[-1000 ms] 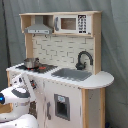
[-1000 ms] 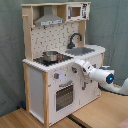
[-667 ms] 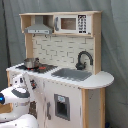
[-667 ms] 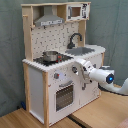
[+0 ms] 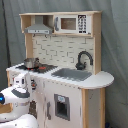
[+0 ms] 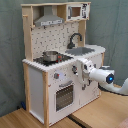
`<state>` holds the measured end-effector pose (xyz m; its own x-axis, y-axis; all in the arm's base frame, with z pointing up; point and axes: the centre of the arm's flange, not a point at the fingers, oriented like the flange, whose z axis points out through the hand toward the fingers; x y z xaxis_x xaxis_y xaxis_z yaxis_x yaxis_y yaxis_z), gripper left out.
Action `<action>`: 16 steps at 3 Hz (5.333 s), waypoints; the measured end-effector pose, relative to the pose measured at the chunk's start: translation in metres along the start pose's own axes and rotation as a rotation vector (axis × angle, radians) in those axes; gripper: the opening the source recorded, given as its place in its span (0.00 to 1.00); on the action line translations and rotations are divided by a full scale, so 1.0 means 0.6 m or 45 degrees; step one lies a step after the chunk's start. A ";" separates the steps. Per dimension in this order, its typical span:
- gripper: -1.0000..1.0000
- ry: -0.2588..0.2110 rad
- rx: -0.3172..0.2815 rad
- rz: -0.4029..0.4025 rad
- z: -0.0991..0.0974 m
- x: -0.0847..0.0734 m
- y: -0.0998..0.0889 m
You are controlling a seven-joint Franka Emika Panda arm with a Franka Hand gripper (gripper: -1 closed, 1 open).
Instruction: Play with the kitchen
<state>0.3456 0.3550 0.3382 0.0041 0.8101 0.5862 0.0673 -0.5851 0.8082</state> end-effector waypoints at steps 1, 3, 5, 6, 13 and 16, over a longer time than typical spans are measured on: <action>1.00 0.000 0.001 0.002 0.000 0.000 0.000; 1.00 -0.014 0.013 -0.247 -0.062 0.020 -0.031; 1.00 -0.048 0.008 -0.267 -0.126 0.032 -0.046; 1.00 -0.074 -0.015 -0.295 -0.149 0.030 -0.028; 1.00 -0.178 -0.108 -0.814 -0.271 0.166 0.050; 1.00 -0.192 -0.104 -1.221 -0.280 0.198 0.118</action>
<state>0.1833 0.4038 0.4750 0.1118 0.9366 -0.3320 0.0397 0.3296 0.9433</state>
